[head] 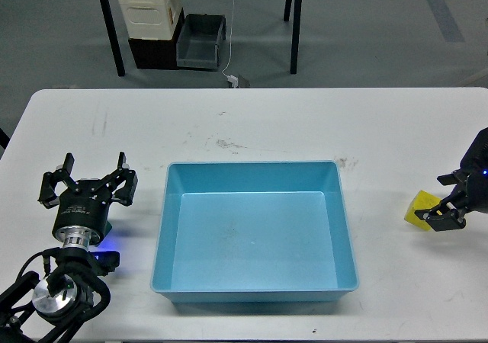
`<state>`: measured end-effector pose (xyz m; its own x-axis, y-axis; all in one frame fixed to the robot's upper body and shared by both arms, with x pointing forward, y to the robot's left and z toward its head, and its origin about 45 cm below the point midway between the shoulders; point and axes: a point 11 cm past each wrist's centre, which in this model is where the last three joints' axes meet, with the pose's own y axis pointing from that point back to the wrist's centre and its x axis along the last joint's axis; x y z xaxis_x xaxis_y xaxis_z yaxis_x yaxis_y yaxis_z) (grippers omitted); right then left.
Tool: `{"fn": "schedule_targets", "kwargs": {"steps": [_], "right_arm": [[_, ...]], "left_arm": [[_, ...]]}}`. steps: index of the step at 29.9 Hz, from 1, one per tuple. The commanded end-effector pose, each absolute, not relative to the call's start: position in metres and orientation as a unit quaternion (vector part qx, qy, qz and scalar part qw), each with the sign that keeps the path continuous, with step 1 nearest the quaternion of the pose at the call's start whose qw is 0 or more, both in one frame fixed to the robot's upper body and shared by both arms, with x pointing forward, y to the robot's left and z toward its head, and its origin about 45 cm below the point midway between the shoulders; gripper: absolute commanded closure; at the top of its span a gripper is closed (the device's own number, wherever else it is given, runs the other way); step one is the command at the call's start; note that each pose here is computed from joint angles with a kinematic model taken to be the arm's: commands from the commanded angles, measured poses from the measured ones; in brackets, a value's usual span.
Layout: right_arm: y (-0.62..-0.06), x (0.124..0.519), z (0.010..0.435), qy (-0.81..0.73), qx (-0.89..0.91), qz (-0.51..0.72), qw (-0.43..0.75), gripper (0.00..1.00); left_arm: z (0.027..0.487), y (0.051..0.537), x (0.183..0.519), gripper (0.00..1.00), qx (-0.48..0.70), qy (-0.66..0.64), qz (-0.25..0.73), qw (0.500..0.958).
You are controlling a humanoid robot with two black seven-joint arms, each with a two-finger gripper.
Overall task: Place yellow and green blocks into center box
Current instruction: 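Lower the right gripper onto the yellow cube and close on it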
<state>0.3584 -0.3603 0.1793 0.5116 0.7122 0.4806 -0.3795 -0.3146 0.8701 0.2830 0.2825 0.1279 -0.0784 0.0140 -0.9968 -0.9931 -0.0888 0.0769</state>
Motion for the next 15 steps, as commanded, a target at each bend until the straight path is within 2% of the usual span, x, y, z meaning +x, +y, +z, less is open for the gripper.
{"fn": "schedule_targets", "kwargs": {"steps": [1, 11, 15], "right_arm": [[-0.36, 0.359, 0.18, 0.127, 0.655, 0.478, 0.572, 0.02], [-0.363, 0.351, 0.168, 0.13, 0.664, 0.461, 0.574, 0.03], [-0.365, 0.361, 0.163, 0.103, 0.676, 0.444, 0.579, 0.05]], "left_arm": [[0.127, 0.282, 0.283, 0.0, -0.496, 0.493, 0.545, 0.462], [0.125, 0.279, 0.282, 0.0, -0.497, 0.496, 0.545, 0.458], [0.123, 0.28, 0.282, 0.0, -0.496, 0.496, 0.547, 0.457]]}}
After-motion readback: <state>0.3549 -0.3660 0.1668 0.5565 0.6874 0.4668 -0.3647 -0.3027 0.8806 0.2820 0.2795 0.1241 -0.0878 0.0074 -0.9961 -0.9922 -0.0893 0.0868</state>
